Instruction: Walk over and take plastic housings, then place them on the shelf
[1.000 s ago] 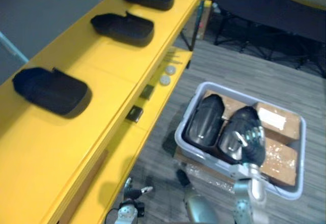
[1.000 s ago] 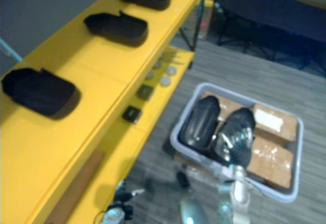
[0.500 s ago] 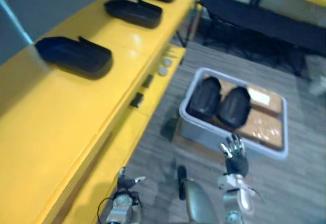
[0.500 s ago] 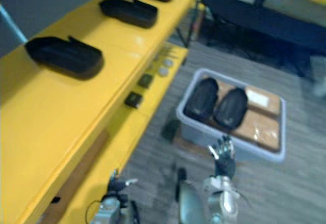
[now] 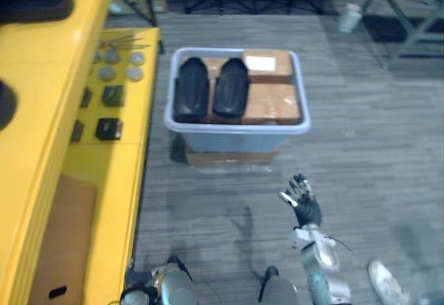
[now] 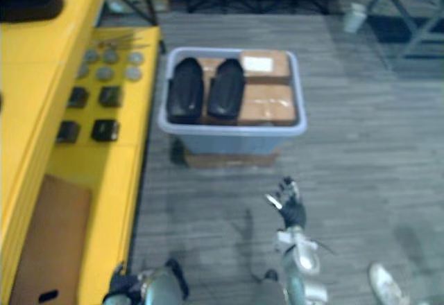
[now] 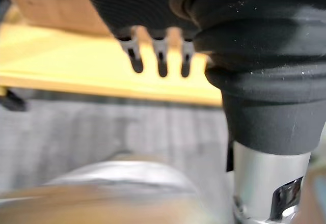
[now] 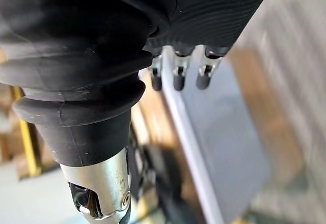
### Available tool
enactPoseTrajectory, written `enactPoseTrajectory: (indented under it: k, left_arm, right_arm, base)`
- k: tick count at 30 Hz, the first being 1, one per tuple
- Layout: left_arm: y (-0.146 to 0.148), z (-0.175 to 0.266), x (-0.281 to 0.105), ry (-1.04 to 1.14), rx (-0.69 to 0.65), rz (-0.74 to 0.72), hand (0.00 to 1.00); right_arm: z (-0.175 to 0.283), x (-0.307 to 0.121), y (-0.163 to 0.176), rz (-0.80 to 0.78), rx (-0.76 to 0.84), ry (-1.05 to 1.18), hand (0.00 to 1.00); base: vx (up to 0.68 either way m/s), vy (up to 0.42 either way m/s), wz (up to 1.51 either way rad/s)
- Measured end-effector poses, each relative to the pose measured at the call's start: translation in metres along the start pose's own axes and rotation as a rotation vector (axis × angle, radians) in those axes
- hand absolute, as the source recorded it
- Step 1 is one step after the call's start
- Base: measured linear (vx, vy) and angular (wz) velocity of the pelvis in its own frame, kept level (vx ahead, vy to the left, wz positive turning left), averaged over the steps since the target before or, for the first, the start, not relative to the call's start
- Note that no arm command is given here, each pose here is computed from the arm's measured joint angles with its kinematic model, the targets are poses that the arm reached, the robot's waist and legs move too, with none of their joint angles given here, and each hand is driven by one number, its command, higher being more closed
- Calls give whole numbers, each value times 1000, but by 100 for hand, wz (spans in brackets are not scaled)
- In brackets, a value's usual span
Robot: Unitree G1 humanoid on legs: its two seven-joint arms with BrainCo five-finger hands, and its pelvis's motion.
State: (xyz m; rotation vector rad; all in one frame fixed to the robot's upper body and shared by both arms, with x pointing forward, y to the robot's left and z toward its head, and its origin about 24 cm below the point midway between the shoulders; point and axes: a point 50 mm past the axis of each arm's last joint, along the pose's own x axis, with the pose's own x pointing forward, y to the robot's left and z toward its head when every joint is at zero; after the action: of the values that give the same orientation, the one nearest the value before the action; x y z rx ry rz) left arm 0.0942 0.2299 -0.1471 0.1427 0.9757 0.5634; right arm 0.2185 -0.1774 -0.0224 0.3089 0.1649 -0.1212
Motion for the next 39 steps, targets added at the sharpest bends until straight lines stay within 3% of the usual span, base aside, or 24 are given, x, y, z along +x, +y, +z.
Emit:
enactPoseTrajectory:
  k: [4, 9, 15, 20, 25, 30, 33, 39]
  left_arm:
    - [0, -8, -1, 55, -74, 11, 0]
    - [-6, -8, -3, 53, -71, 11, 0]
    - [-13, 4, -3, -24, 28, -37, 0]
    - [-11, 8, -1, -67, 169, -79, 0]
    - [-7, 7, 0, -64, 233, -80, 0]
    - [-13, 22, 3, -97, 202, -80, 0]
    - [-35, 15, -6, -67, 93, -110, 0]
    - [-32, 4, -10, 32, -183, -38, 0]
  right_arm:
    - [0, -2, -15, -108, 14, -2, 0]
    - [1, -8, -32, -244, 13, -19, 0]
    - [-3, -16, -37, -340, 82, -20, 0]
    - [-27, -31, -25, -379, 240, 50, 0]
    - [-33, -33, -13, -330, 260, 78, 0]
    - [-34, -32, -18, -336, 241, 95, 0]
    - [-21, -32, -35, -322, 164, 64, 0]
    - [-24, -42, -48, -305, 121, 99, 0]
  base:
    - [-89, 9, -35]
    - [-118, 96, 13]
    - [-115, 12, 6]
    - [-24, 37, -10]
    - [50, -3, -38]
    - [81, -167, 1]
    - [162, -312, 43]
    - [228, -403, 81]
